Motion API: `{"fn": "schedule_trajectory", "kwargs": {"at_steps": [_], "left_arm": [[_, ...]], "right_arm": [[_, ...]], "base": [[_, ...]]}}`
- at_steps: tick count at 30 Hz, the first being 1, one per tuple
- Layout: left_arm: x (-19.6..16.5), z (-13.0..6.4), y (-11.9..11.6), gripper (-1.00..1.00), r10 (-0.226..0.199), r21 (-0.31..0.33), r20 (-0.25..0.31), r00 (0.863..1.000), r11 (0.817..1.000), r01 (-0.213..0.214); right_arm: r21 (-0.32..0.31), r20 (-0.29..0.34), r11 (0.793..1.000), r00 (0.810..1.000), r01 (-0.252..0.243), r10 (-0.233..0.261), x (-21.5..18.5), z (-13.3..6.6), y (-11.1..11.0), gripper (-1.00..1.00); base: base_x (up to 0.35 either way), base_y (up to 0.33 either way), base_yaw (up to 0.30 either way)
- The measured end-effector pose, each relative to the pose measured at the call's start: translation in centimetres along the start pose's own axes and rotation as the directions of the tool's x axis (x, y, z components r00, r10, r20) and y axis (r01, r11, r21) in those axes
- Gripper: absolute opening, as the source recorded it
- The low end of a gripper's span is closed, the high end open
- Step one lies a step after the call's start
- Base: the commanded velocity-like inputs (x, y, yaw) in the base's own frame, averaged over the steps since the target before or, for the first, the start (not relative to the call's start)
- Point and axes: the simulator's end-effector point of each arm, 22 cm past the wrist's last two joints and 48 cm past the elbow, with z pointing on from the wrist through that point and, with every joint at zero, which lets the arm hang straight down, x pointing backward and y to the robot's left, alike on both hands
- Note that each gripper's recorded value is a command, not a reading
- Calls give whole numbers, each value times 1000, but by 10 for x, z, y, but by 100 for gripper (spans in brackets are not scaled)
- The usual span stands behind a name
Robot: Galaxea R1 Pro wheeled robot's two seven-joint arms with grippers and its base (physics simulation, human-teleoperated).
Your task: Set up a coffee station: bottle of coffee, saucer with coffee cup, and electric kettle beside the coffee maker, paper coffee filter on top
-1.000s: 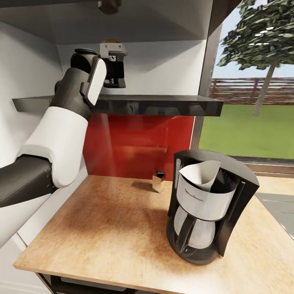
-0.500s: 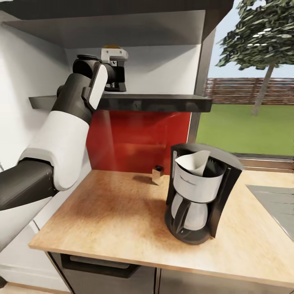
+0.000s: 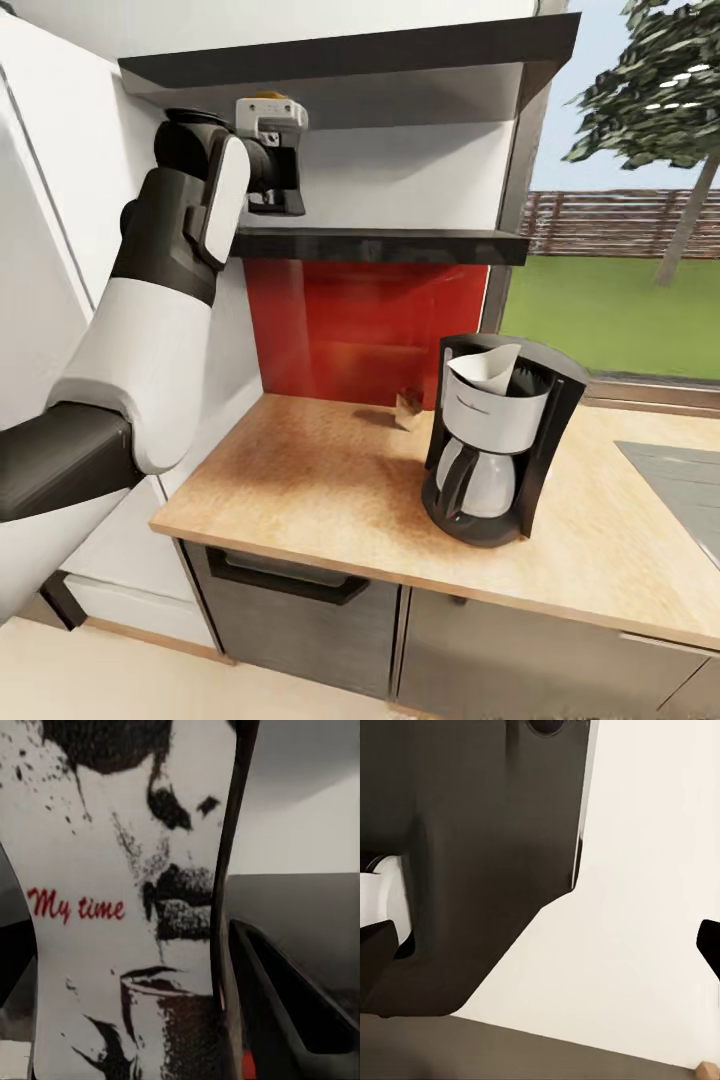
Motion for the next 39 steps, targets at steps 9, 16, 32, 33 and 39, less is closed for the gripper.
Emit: {"fn": "schedule_trajectory", "kwargs": {"at_steps": [9, 16, 32, 33, 39], "left_arm": [[43, -5, 9, -100, -10, -8, -21, 1000, 1000, 10], [97, -28, -1, -100, -44, 57, -9, 999, 997, 45], [205, -37, 6, -100, -57, 59, -131, 990, 996, 65], [209, -37, 6, -100, -57, 59, -136, 989, 996, 65], [240, -41, 6, -100, -61, 55, -176, 982, 996, 72]], "right_arm": [[0, 0, 1000, 1000, 0, 0, 0, 0, 0, 100], [-11, 36, 1000, 999, 3, -2, -17, 1, 6, 100], [-24, 89, 1000, 996, 10, -8, -42, 0, 13, 100], [-24, 89, 1000, 996, 10, -8, -42, 0, 13, 100], [-24, 89, 1000, 996, 11, -8, -42, 0, 13, 100]], "base": [[-47, 0, 30], [0, 0, 0], [0, 0, 0], [0, 0, 0], [0, 0, 0]]}}
